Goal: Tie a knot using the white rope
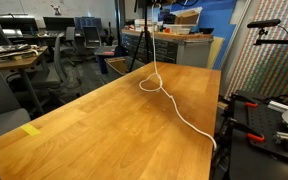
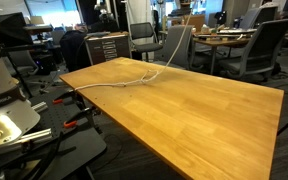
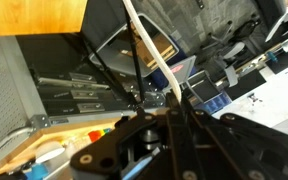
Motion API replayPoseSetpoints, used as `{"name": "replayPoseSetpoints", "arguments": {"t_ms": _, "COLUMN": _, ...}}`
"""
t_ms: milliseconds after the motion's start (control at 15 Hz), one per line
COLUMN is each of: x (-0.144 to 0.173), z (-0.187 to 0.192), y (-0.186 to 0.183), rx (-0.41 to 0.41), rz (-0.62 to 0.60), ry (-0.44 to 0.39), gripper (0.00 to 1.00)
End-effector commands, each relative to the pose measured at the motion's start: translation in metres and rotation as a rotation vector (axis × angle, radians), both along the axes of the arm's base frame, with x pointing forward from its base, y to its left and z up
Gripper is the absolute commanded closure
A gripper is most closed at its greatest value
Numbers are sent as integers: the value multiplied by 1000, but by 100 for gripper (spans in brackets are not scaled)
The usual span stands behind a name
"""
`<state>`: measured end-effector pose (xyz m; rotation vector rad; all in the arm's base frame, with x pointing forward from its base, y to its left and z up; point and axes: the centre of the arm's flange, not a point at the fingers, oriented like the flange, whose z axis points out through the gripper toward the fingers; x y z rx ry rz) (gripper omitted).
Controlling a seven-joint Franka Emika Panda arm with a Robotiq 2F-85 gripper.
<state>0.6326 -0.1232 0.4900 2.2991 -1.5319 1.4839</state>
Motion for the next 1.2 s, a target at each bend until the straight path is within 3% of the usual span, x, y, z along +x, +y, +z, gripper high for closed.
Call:
{"name": "replayPoseSetpoints", "arguments": {"t_ms": 0, "x": 8, "z": -19, "y": 64, "rx": -159, "rz": -42, "ry": 127, "gripper": 94}}
{"name": "replayPoseSetpoints", "arguments": {"t_ms": 333, "x": 15, "z": -80, "y": 131, "rx": -236, "rz": 3, "ry": 439, "gripper": 88}}
{"name": "replayPoseSetpoints", "arguments": {"t_ms": 600, "x": 13, "z": -120, "y": 159, "rx": -279, "rz": 95, "ry": 663, "gripper": 94}}
{"name": "replayPoseSetpoints", "arguments": {"t_ms": 933, "x": 14, "z": -140, "y": 188, "rx": -307, "rz": 320, "ry": 864, "gripper": 93}}
{"name": "replayPoseSetpoints", "arguments": {"t_ms": 1133, "x": 13, "z": -147, "y": 214, "rx": -274, "rz": 508, "ry": 890, "gripper": 94}}
